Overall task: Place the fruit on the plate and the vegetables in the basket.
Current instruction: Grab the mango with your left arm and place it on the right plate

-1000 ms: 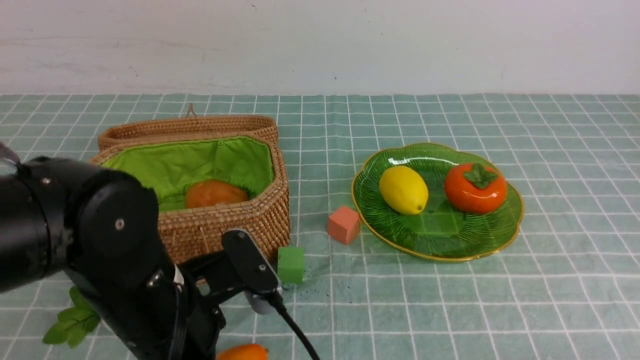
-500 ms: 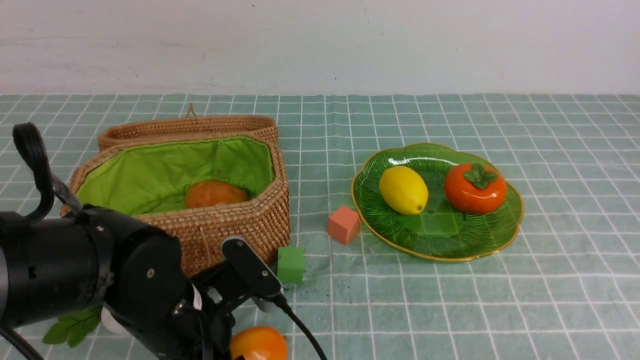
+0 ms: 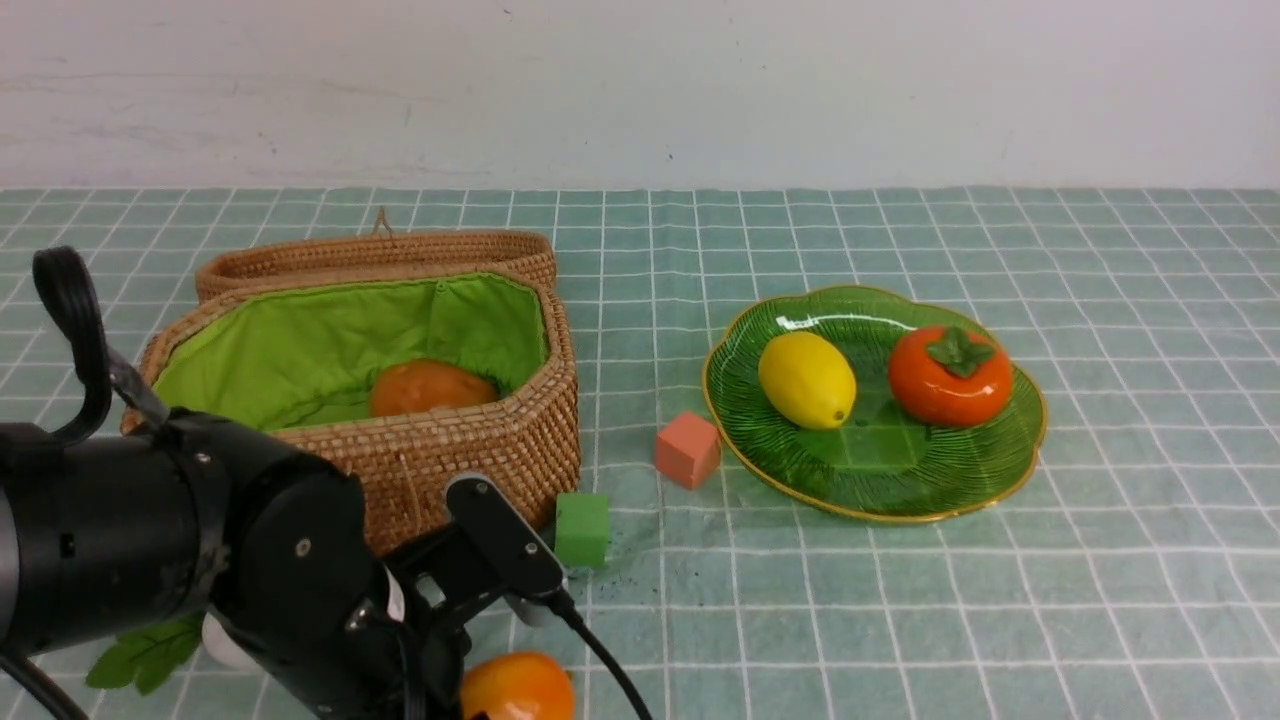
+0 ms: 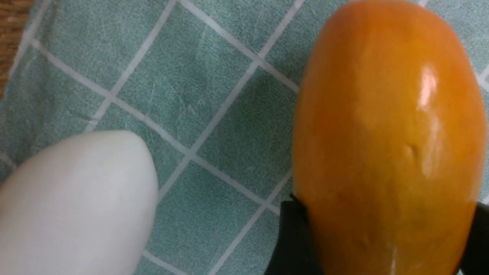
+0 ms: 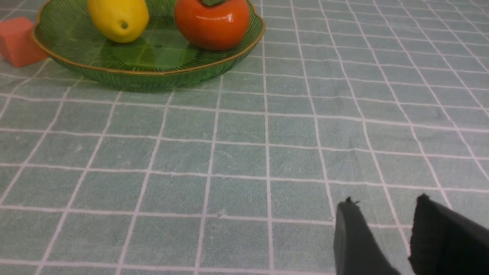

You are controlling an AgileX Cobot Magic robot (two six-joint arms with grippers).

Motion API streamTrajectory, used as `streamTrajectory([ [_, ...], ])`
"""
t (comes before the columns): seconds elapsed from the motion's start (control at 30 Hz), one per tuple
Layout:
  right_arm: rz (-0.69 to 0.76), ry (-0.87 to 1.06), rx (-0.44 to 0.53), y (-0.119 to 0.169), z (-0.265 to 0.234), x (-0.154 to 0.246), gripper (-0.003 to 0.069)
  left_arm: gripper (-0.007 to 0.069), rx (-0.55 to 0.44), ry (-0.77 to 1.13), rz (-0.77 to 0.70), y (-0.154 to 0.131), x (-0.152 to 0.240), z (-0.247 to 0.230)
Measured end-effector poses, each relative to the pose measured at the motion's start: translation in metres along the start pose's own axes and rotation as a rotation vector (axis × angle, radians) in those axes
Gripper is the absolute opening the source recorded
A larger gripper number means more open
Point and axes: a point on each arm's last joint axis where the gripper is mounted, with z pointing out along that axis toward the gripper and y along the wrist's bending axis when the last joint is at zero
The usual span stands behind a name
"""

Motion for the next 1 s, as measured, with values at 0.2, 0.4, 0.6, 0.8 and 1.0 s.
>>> streamTrajectory([
  [0.2,-0.001,-0.004,0.001,0.000,0.000,0.000,0.0239,0.0490,-0.010,-0.005,0.009,0.001,-0.001,0.000],
  [0.4,-0.002,-0.004,0.002,0.000,0.000,0.000,0.0240,0.0490,-0.026,-0.028,0.017,0.003,-0.004,0.001],
  [0.6,-0.003,-0.004,0.002,0.000,0.000,0.000,0.0240,0.0490,-0.036,-0.046,0.019,0.004,-0.006,0.001],
  [0.8,-0.003,-0.004,0.002,0.000,0.000,0.000,0.0241,0.0490,-0.037,-0.048,0.014,0.004,-0.006,0.001],
  [1.0,-0.003,-0.004,0.002,0.000,0.000,0.000,0.0241,0.0490,-0.039,-0.061,0.016,0.007,-0.016,-0.007],
])
